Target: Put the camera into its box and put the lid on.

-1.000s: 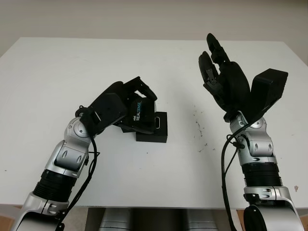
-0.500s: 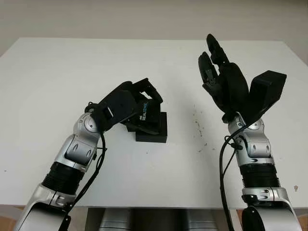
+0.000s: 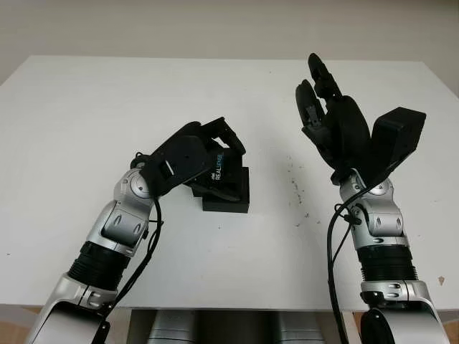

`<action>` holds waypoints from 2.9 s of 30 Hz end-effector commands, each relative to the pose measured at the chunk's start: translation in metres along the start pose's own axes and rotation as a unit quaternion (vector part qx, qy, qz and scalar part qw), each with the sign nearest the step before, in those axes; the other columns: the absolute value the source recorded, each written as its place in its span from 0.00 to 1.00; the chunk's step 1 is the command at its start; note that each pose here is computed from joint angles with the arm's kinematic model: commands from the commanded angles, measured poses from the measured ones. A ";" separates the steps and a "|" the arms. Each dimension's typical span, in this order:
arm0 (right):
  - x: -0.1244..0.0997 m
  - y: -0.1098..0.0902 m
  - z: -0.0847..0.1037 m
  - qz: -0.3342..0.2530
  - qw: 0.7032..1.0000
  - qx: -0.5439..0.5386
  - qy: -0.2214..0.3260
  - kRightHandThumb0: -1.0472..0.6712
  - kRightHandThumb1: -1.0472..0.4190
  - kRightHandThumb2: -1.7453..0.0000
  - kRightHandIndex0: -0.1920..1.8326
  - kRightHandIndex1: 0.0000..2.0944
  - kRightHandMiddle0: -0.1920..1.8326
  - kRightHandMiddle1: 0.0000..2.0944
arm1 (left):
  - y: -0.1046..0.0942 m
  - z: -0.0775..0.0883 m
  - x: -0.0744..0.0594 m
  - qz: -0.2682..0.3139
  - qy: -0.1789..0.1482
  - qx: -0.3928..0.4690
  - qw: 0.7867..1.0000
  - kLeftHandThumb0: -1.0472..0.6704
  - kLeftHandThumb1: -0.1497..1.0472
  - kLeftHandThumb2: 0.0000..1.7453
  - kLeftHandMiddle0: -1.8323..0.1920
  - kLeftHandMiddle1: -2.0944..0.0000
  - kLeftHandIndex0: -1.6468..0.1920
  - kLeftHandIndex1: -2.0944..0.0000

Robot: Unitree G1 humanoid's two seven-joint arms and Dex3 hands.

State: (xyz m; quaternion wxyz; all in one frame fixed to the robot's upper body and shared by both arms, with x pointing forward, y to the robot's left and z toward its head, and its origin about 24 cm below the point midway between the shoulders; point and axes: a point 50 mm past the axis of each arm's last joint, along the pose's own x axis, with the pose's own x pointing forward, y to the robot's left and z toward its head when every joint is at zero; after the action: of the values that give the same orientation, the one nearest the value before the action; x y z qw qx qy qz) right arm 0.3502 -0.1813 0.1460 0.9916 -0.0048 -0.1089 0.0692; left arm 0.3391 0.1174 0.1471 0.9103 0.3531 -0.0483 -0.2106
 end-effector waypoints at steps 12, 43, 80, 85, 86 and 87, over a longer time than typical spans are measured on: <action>0.003 0.004 0.001 0.001 1.000 0.002 -0.007 0.28 0.00 0.73 0.06 0.03 0.09 0.04 | -0.005 0.011 -0.003 0.000 0.000 0.005 1.000 0.55 0.94 0.03 0.73 0.28 0.79 0.27; 0.003 0.005 0.000 0.002 1.000 0.005 -0.010 0.28 0.00 0.73 0.06 0.03 0.09 0.04 | -0.015 0.011 -0.004 -0.003 0.010 0.006 1.000 0.55 0.94 0.03 0.74 0.26 0.78 0.27; 0.001 0.003 0.004 -0.002 1.000 0.001 -0.006 0.28 0.00 0.73 0.07 0.03 0.10 0.03 | -0.039 0.006 -0.014 -0.094 0.036 0.228 0.968 0.11 1.00 0.28 1.00 1.00 1.00 1.00; 0.002 0.003 0.003 0.001 1.000 -0.002 -0.008 0.28 0.00 0.73 0.07 0.03 0.09 0.03 | -0.043 0.000 -0.018 -0.095 0.033 0.183 0.978 0.13 1.00 0.32 1.00 1.00 1.00 1.00; 0.002 0.003 0.003 0.001 1.000 -0.003 -0.008 0.28 0.00 0.72 0.06 0.03 0.09 0.03 | -0.044 -0.001 -0.019 -0.093 0.031 0.172 0.980 0.14 1.00 0.32 1.00 1.00 1.00 1.00; 0.002 0.003 0.003 0.002 1.000 -0.003 -0.007 0.28 0.00 0.72 0.06 0.03 0.09 0.03 | -0.044 -0.003 -0.020 -0.090 0.029 0.163 0.982 0.14 1.00 0.32 1.00 1.00 1.00 1.00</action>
State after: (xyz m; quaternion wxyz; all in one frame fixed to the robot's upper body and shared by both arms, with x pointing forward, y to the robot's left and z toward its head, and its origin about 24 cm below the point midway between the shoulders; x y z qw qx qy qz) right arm 0.3508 -0.1780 0.1436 0.9922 -0.0005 -0.1035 0.0694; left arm 0.3089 0.0948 0.1292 0.8146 0.5140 -0.0446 -0.2648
